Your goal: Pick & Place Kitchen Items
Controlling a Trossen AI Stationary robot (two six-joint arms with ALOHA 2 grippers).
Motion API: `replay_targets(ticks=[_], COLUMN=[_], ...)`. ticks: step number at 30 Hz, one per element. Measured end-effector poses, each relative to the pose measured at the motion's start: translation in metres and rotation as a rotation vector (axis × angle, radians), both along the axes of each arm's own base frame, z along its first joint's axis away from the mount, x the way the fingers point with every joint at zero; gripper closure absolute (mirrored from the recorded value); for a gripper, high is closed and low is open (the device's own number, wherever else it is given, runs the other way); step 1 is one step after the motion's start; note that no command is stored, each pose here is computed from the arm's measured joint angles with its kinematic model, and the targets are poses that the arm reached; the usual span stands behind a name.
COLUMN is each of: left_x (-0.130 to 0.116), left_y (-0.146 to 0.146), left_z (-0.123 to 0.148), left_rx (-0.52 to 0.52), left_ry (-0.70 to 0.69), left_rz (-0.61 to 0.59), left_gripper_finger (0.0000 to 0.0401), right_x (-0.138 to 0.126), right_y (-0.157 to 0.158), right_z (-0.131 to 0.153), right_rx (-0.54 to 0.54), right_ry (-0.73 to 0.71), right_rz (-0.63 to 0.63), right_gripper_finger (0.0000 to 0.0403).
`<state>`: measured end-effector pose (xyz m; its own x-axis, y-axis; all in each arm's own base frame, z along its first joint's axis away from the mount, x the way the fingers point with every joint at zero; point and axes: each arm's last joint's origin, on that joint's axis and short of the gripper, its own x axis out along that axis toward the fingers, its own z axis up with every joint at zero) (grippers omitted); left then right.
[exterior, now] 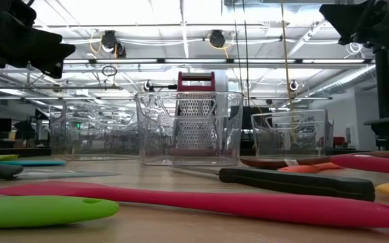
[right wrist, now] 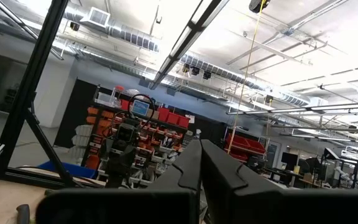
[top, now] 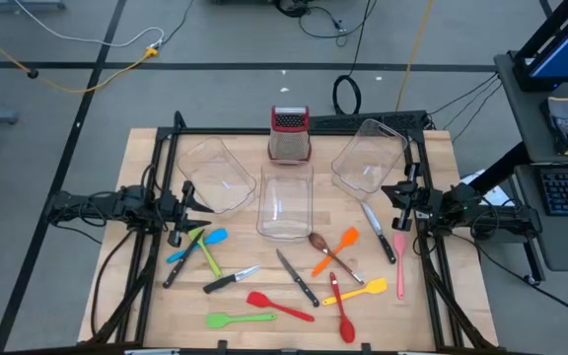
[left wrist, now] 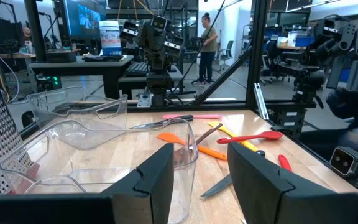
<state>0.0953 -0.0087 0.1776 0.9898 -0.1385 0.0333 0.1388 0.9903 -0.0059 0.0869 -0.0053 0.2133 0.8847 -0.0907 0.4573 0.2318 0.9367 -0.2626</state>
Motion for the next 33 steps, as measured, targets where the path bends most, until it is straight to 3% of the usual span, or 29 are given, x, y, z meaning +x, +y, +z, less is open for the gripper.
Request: replay_targets(ticks=[21, 33], left_x=[0.0, -0.0001], left_y=[0.0, 0.0024], left_z=[0.0001, 0.0058], left_rx=[0.0, -0.004], left_ry=[-0.001, -0.06], left_rz=[0.001, 0.075], left_gripper_finger=[0.0249, 0.0249], right_x=[0.0, 0.0], right_y=[0.0, 0.0], right_z=[0.0, 0.0001], right_rx=[0.0, -0.021], right_ry=[0.0, 0.002], right_rz=[0.0, -0.011], right_gripper_finger=[0.0399, 0.0399])
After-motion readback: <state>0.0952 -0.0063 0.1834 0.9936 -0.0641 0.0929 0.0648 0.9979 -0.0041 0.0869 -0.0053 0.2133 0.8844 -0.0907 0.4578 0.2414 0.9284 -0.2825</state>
